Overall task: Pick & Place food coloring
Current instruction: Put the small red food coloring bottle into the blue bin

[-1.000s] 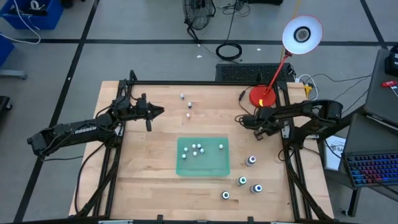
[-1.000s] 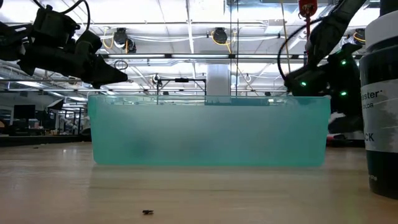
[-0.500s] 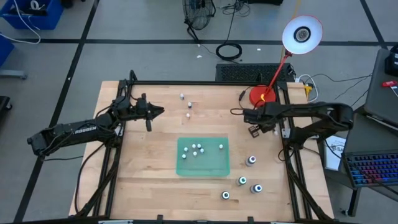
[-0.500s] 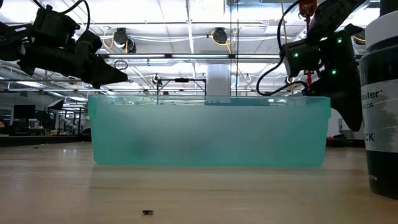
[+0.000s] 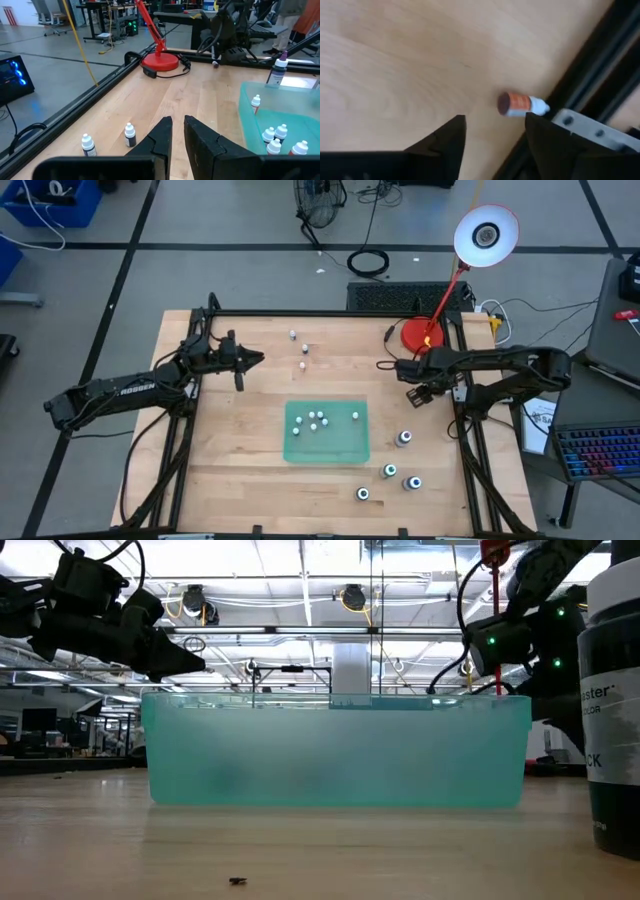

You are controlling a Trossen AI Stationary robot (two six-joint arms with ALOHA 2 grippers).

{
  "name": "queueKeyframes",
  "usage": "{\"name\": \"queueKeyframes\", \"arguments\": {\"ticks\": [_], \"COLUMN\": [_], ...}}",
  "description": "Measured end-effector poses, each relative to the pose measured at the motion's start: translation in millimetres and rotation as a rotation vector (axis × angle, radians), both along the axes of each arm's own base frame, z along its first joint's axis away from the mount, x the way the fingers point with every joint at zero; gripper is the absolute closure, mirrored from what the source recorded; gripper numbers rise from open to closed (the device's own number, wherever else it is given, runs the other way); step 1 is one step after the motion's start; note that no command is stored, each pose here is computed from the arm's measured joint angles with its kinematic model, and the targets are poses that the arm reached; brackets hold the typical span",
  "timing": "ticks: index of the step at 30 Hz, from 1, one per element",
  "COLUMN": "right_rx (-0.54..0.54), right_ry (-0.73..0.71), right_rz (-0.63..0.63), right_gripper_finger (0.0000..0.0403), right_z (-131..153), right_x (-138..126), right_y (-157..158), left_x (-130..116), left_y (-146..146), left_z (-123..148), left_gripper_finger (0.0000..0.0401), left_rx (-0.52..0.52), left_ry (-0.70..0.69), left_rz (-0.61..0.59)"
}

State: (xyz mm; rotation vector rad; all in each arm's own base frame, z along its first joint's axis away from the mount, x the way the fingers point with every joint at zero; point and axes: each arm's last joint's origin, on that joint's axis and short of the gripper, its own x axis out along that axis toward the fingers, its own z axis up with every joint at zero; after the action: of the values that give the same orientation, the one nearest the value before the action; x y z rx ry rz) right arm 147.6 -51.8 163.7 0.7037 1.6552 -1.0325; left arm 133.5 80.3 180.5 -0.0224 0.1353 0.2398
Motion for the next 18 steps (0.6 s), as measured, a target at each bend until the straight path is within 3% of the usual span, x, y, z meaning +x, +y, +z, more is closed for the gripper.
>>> {"name": "queueKeyframes", "arguments": {"ticks": [4, 18], "right_rx": [-0.008, -0.029], "right_ry": [0.014, 0.009], "right_rz": [-0.050, -0.226], "right_gripper_finger": [0.0191, 0.0202], "right_z": [-10.2, -29.7], "right_x": [-6.9, -23.5], "right_y": [0.1, -10.9], "left_x": [0.0, 0.0], "left_y": [0.0, 0.0], "left_z": [0.0, 0.0], "left_gripper_finger": [0.0350, 0.0350], "left_rx": [0.000, -0.001], "left_ry": [0.000, 0.000], "left_rz": [0.000, 0.000]}}
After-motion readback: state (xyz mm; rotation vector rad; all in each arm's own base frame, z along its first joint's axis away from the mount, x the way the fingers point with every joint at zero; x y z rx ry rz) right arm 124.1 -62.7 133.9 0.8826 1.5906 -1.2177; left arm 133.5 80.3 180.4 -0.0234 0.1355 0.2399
